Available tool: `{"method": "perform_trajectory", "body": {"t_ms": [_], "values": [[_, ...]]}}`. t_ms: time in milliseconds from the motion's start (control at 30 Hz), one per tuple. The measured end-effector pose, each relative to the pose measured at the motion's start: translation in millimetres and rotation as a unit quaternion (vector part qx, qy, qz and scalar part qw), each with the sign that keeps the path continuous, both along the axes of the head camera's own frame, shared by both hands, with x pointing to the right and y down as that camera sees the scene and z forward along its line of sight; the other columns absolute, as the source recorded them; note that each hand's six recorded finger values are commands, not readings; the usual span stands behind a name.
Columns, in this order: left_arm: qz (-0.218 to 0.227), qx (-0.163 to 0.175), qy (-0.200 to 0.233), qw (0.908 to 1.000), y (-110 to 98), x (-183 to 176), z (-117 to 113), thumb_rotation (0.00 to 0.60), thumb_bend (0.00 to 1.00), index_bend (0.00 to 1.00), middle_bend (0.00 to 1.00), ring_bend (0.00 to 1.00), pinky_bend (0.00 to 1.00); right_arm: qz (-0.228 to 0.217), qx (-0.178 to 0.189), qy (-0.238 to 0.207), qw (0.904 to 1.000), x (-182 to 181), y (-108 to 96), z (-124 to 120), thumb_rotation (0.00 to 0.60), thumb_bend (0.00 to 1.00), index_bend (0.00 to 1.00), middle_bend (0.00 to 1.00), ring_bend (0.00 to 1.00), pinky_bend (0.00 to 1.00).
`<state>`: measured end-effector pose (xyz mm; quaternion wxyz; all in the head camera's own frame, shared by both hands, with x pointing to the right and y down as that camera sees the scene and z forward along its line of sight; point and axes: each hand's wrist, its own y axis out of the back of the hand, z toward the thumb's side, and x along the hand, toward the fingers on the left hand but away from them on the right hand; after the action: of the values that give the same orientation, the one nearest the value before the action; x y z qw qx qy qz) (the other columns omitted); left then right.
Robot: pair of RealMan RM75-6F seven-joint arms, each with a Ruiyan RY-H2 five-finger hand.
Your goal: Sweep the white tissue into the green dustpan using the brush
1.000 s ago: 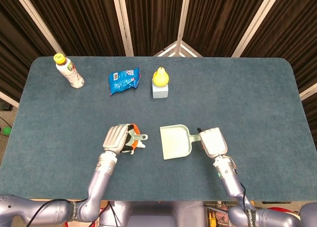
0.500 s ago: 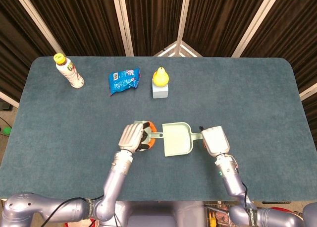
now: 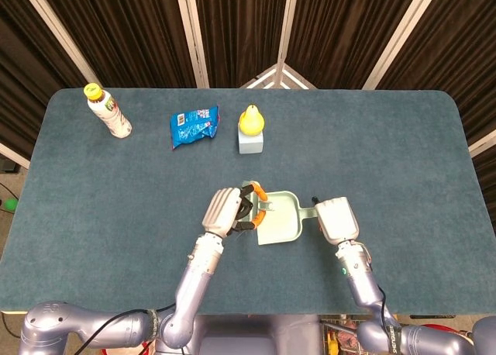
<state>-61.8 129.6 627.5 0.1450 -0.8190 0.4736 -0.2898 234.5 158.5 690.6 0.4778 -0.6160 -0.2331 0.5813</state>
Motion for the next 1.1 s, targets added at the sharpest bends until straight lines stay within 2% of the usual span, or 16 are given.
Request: {"method": "perform_trajectory", "body": {"t_ms": [333,500,833,1100], "values": [[-0.005,0.046,-0.007,0.9989,-22.0,-38.0,-20.5,0.6,0.64,0.76,1.0,1.0,1.0,-0.002,0.0,0.001,1.0,-0.3,1.3,-0.6,0.6,0.47,0.61,0.84,0.84,0.81],[0.006,0.063,-0.052,0.9966,-27.5,-63.1,-19.5,0.6,0.64,0.76,1.0,1.0,1.0,-0.001,0.0,0.003,1.0,-1.0,1.2,-0.3,0.6,0.47,0.61,0.84,0.84,0.81],[0.036,0.028,-0.123,0.9914,-10.3,-91.4,12.6,0.6,0.65,0.77,1.0,1.0,1.0,-0.002,-0.001,0.002,1.0,-6.8,3.4,1.3,0.6,0.47,0.61,0.84,0.84,0.81],[0.036,0.022,-0.118,0.9921,-9.0,-78.2,25.6,0.6,0.65,0.76,1.0,1.0,1.0,-0.001,-0.002,0.004,1.0,-3.0,2.7,3.5,0.6,0.47,0.61,0.84,0.84,0.81]]}}
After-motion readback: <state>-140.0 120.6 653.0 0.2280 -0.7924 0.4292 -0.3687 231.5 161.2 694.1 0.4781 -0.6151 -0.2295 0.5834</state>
